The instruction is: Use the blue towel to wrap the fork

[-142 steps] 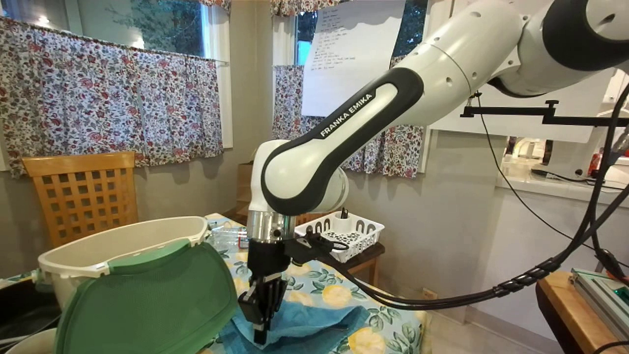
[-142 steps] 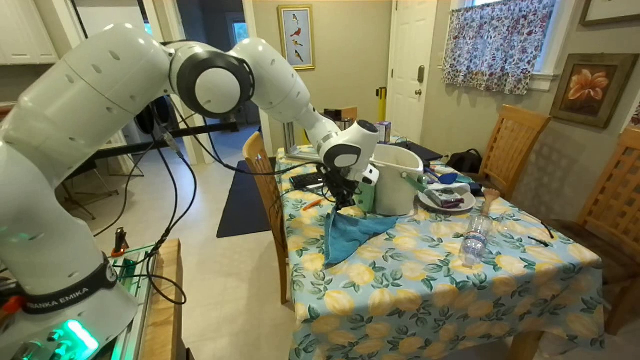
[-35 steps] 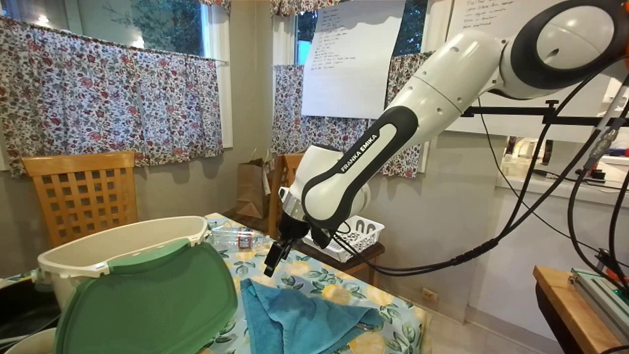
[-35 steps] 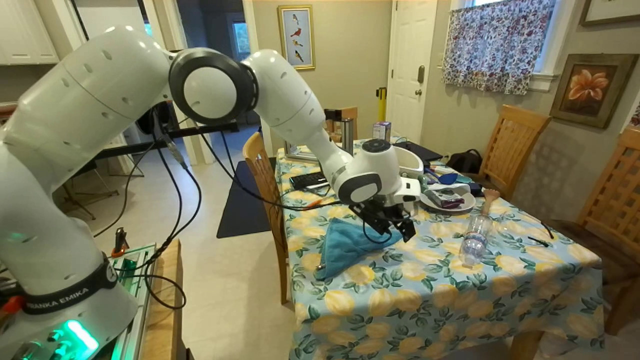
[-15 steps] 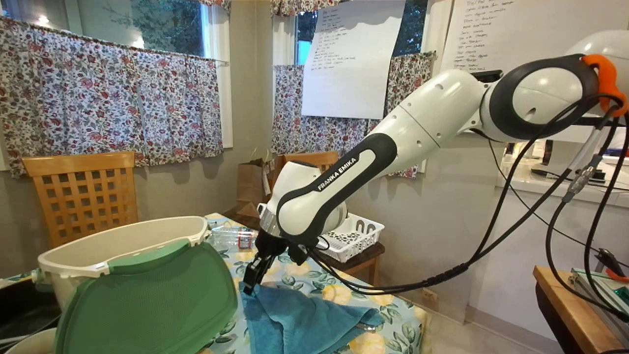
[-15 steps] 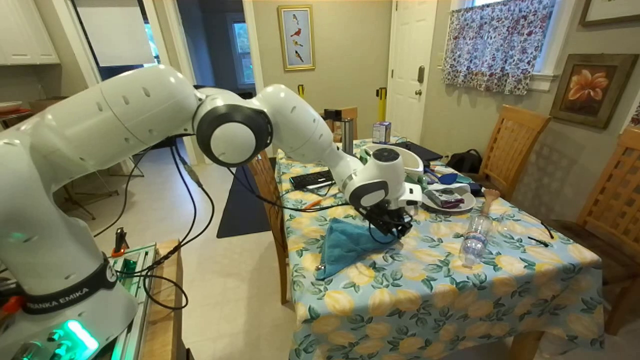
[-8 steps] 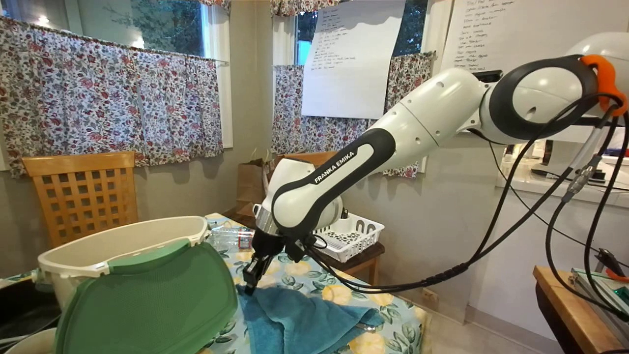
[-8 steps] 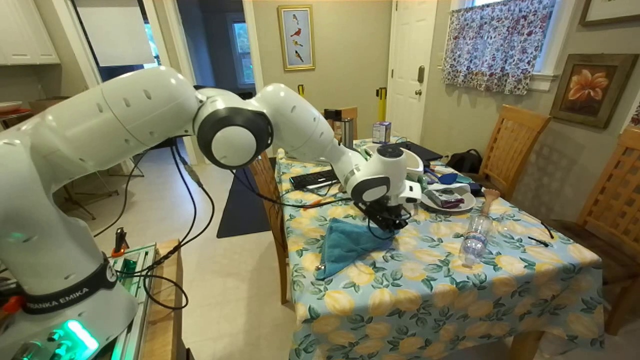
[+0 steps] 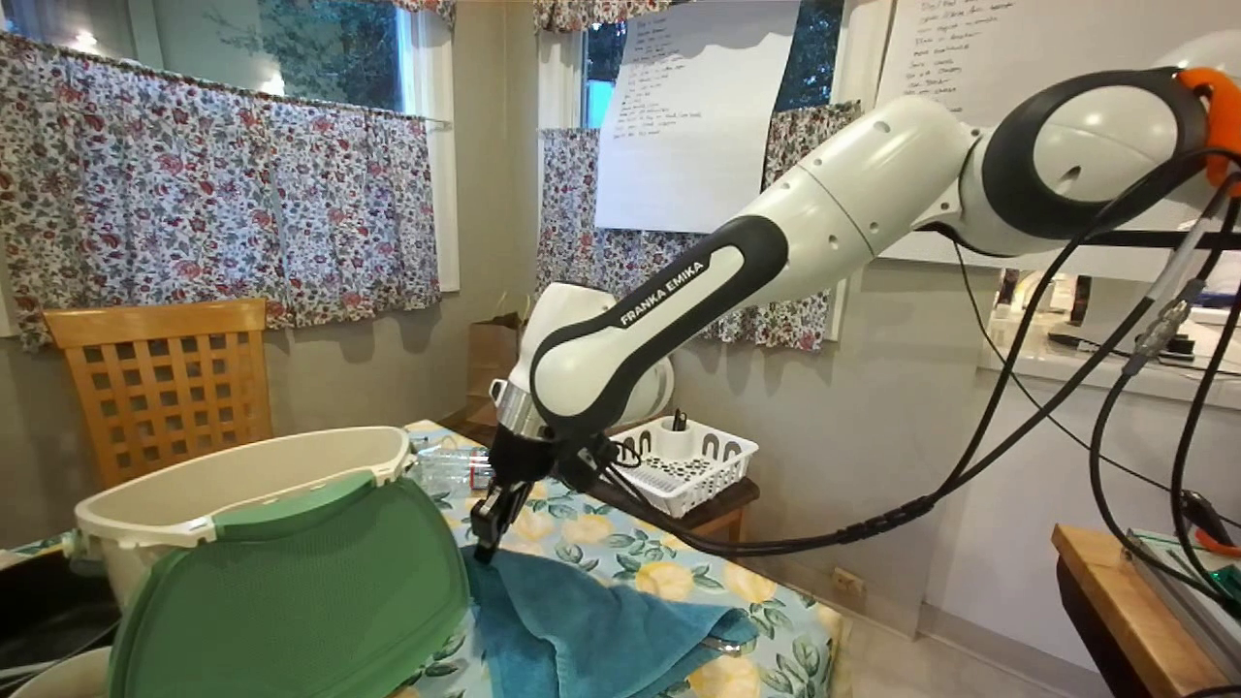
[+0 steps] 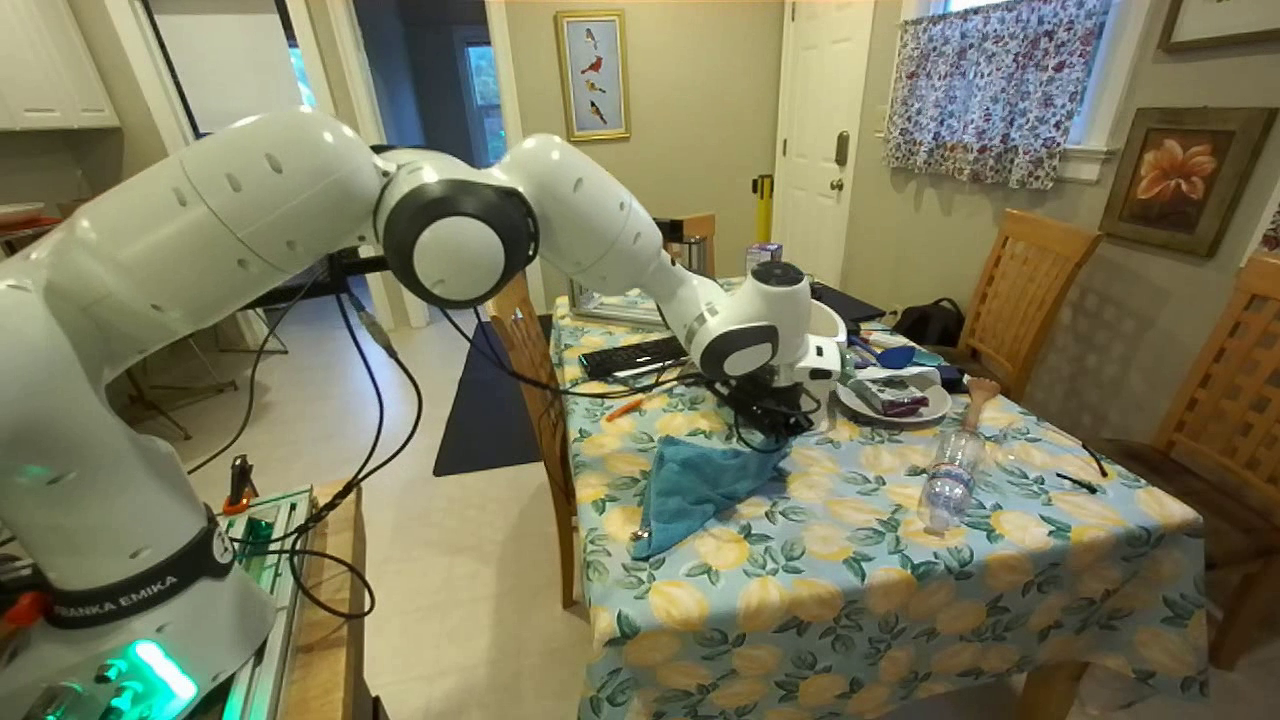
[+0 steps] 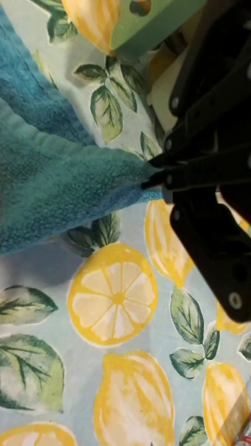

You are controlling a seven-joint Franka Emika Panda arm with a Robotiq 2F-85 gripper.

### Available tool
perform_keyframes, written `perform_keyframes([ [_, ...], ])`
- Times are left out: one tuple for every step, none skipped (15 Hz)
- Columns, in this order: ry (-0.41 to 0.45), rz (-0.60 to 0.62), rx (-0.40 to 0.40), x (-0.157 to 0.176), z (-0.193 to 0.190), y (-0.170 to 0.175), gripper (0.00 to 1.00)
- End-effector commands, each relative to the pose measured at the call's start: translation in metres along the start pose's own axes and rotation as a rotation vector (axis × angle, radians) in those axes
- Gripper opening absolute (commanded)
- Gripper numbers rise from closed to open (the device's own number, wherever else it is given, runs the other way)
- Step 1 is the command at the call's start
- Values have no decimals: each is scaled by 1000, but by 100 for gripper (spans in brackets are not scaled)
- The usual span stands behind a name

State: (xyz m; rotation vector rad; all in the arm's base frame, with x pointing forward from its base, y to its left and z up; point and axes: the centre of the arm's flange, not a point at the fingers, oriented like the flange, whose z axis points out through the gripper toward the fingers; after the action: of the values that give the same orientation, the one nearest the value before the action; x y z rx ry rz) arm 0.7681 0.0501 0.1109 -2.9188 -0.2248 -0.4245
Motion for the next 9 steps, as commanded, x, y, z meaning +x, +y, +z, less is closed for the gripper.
perform_keyframes([
  [-68, -24, -9, -25, -36, -19, 1],
  [-86, -27, -5, -28, -39, -22, 1],
  [-119, -29, 10, -32, -41, -26, 1],
  [-149, -30, 20, -37, -43, -29, 1],
  [-180, -31, 30, -42, -46, -32, 1],
  [-209, -35, 37, -48, -50, -34, 1],
  [-234, -37, 39, -54, -54, -37, 1],
  [-256, -39, 40, -60, -60, -39, 1],
  [-277, -42, 42, -66, -64, -40, 1],
])
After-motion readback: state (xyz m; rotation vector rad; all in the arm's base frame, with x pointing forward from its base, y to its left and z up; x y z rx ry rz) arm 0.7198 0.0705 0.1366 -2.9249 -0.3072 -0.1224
